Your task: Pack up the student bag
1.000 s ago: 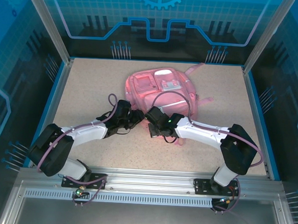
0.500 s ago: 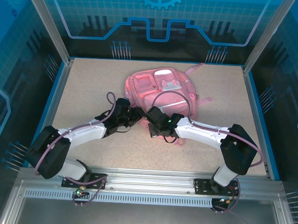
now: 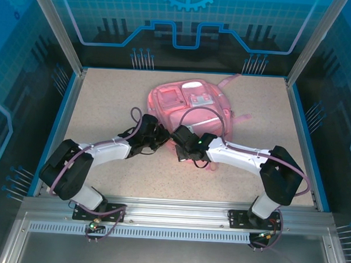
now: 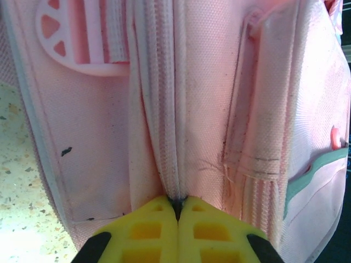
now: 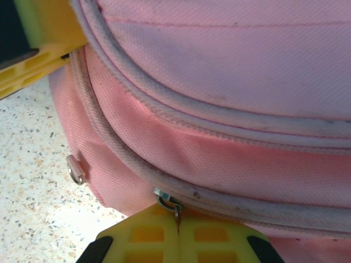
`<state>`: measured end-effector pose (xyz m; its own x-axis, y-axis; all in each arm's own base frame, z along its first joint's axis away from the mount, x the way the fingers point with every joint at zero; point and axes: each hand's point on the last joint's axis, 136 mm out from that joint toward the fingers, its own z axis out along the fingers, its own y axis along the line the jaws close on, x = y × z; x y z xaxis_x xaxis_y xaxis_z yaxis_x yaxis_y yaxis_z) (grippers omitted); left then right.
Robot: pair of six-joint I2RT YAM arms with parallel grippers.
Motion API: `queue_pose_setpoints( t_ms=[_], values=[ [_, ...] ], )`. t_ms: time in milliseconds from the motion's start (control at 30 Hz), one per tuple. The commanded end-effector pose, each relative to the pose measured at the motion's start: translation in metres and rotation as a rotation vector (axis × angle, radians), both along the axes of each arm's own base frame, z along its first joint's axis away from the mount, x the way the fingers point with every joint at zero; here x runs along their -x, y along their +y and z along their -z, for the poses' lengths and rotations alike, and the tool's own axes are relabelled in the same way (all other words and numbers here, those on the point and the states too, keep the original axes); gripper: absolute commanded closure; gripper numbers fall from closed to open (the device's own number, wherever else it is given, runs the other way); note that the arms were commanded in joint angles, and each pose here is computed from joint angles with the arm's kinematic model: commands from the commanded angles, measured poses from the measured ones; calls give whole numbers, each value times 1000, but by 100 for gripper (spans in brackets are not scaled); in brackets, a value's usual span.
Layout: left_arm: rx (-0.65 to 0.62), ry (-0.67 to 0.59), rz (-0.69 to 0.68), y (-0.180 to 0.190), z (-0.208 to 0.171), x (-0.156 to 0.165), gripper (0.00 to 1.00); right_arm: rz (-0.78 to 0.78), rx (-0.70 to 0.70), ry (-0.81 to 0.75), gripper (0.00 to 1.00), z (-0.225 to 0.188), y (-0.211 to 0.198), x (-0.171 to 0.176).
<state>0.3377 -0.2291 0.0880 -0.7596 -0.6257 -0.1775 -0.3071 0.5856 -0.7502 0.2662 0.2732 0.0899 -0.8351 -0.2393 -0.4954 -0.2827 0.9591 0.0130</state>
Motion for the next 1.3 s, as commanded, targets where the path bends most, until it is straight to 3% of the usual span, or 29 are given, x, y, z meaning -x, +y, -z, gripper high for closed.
queue_pose_setpoints(
  t_ms=[0, 133, 233, 400, 467, 633, 733, 800, 1033, 1267],
  values=[
    [-83, -9, -61, 25, 2, -9, 100, 58, 112, -64, 100, -12, -41, -3],
    [-123, -5, -71, 43, 4, -5, 100, 140, 209, -99, 100, -15, -97, -10],
    [-137, -3, -77, 52, 4, -4, 100, 219, 200, -94, 100, -18, -134, -17],
    [-146, -7, -84, 62, -2, -6, 100, 264, 121, -74, 100, -23, -150, -27],
    [-150, -13, -83, 65, -7, -6, 98, 212, 65, -62, 100, -26, -134, -30],
    [-207, 1, -117, 88, -21, 7, 61, -9, -139, -42, 100, -41, -59, -37],
    [-226, 7, -155, 104, -30, 22, 45, -144, -237, -29, 100, -53, -9, -35],
    [-216, 1, -173, 110, -37, 32, 40, -224, -299, -13, 100, -59, 24, -33],
    [-70, 17, -206, 104, -39, 52, 36, -414, -434, 12, 100, -80, 113, -21],
    [70, -15, -183, 83, -49, 38, 40, -457, -474, 46, 100, -79, 133, -12]
  ],
)
